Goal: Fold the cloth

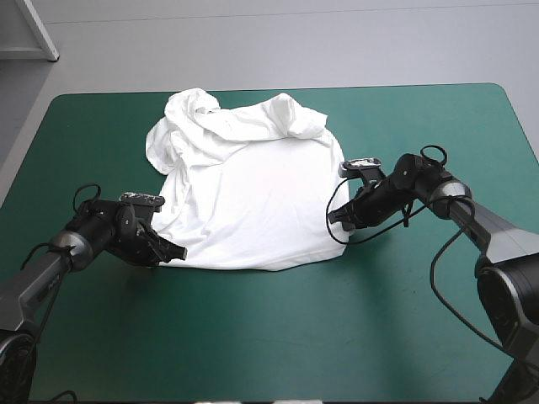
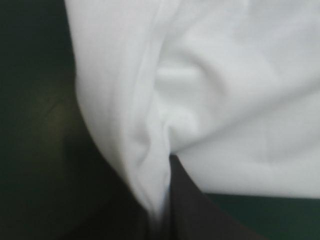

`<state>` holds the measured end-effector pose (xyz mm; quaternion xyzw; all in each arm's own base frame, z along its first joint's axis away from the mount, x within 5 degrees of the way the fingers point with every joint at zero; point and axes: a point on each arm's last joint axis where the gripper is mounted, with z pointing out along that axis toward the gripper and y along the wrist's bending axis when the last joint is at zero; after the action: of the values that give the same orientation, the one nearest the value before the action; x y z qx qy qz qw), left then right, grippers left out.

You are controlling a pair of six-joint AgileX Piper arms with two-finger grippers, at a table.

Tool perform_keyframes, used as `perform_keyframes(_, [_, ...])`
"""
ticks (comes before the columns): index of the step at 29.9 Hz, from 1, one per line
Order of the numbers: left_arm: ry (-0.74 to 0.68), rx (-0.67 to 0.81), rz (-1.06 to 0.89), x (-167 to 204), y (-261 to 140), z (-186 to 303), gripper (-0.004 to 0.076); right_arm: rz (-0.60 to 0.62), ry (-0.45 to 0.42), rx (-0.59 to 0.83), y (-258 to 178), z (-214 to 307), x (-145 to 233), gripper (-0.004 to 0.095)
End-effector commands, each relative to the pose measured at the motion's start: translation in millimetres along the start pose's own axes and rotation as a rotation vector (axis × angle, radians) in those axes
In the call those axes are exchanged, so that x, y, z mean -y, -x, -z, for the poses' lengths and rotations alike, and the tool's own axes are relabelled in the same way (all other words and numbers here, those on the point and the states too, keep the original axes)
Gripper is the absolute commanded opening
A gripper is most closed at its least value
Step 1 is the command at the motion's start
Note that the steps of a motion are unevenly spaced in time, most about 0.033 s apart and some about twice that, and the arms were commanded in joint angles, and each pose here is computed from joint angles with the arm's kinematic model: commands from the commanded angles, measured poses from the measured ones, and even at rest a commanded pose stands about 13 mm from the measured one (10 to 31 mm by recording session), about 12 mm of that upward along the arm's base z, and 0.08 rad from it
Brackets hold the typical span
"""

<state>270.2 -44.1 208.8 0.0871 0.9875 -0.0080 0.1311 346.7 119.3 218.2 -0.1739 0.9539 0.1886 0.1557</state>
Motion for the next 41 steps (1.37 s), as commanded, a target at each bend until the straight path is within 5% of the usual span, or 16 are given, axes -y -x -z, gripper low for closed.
perform_keyframes(1, [0.027, 0.090, -0.013, -3.2, 9.4, 16.8, 0.0019, 0.034, 0.013, 0.115, 10.2, 32.2, -12.6, -0.0016])
perform_keyframes(10, [0.034, 0.343, -0.007, -4.1, 38.6, 95.4, 0.0019, 0.126, 0.002, 0.358, 30.0, 111.9, -41.0, -0.0016])
perform_keyframes(24, [0.078, 0.903, -0.059, -5.2, 57.9, 291.2, 0.0019, 0.329, -0.011, 0.927, 53.2, 302.8, -110.9, -0.0016])
perform_keyframes(41, [0.209, 1.622, -0.126, -3.9, -43.2, 498.1, 0.0019, 0.600, -0.037, 1.564, -37.0, 488.3, -185.4, -0.0017])
